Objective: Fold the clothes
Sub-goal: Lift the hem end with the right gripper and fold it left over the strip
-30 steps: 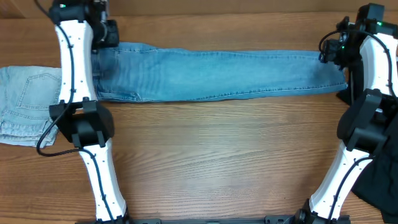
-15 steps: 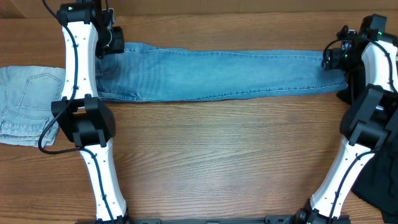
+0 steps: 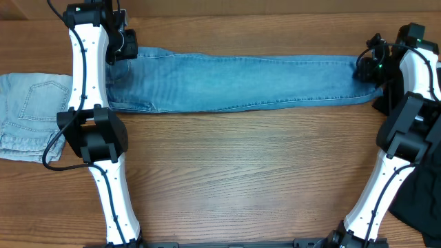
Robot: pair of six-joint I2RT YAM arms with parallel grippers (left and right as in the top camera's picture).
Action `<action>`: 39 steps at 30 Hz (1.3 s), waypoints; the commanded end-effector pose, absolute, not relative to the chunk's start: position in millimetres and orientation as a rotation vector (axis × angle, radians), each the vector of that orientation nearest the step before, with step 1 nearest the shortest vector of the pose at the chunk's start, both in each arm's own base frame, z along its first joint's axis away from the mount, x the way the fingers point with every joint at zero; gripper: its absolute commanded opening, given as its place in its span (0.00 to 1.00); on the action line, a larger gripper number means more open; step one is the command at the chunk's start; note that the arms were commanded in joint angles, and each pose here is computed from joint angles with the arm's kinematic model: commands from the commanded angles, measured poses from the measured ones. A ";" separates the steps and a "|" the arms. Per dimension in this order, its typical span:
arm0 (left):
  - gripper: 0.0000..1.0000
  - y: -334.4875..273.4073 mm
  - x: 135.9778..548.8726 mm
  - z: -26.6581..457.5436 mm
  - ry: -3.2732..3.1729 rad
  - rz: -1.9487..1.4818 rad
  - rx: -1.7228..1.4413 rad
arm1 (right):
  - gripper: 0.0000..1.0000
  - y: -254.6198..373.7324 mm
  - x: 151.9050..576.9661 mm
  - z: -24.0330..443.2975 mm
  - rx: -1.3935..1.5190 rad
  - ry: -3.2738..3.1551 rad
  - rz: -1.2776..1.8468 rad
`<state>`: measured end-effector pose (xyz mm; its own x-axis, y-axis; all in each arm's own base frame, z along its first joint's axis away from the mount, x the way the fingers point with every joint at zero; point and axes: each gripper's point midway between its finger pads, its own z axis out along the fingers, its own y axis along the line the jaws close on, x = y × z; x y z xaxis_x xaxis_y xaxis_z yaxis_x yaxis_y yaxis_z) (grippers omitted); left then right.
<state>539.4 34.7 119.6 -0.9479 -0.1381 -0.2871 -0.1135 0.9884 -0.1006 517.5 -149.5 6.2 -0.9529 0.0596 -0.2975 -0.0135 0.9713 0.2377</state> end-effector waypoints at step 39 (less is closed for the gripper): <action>0.31 35.9 531.9 167.4 2.781 -0.160 -0.196 | 0.04 125.3 523.0 209.0 0.127 2.700 0.378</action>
